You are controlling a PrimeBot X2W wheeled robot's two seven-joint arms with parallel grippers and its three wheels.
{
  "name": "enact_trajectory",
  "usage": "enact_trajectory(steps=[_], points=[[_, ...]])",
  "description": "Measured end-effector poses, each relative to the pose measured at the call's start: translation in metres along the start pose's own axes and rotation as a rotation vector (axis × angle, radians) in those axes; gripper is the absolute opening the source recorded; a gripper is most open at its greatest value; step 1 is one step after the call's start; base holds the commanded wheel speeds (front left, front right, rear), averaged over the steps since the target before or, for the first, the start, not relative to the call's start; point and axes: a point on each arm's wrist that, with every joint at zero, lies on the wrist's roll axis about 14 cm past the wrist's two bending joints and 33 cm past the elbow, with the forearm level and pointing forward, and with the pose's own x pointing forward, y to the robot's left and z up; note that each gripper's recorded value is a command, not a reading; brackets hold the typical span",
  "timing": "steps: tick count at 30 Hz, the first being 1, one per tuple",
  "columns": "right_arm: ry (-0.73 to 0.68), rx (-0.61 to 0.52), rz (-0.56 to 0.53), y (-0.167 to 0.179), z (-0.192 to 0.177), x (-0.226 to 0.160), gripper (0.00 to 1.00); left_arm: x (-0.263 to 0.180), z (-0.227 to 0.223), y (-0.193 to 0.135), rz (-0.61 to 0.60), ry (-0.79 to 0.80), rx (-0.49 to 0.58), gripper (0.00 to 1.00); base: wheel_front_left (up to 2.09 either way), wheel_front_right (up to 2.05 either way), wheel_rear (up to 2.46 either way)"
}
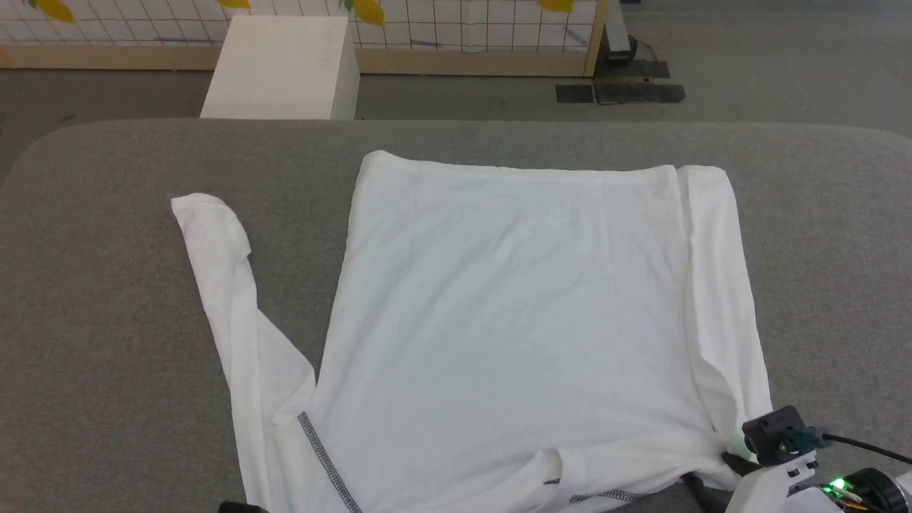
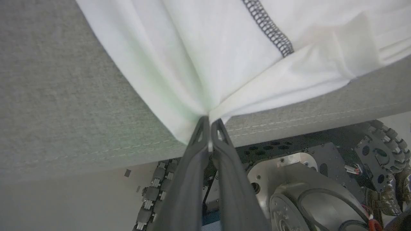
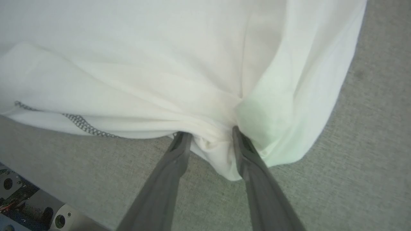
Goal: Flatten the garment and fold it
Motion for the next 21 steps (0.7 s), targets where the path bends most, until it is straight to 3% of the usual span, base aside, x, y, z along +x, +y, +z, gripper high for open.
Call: enact_trajectory(steps=[10, 15, 21], points=[[-0.178, 0.153, -0.053, -0.003, 0.011, -0.014, 1.00, -0.004, 0.066, -0.014, -0.017, -0.363, -0.027, 1.00, 0.00, 0.00, 0.00], [-0.386, 0.226, -0.139, -0.015, 0.043, -0.033, 1.00, -0.016, 0.122, 0.001, 0.040, -0.603, 0.032, 1.00, 0.00, 0.00, 0.00], [-0.610, 0.258, -0.216, -0.031, 0.082, -0.047, 1.00, -0.019, 0.184, 0.032, 0.144, -0.773, 0.153, 1.00, 0.00, 0.00, 0.00]])
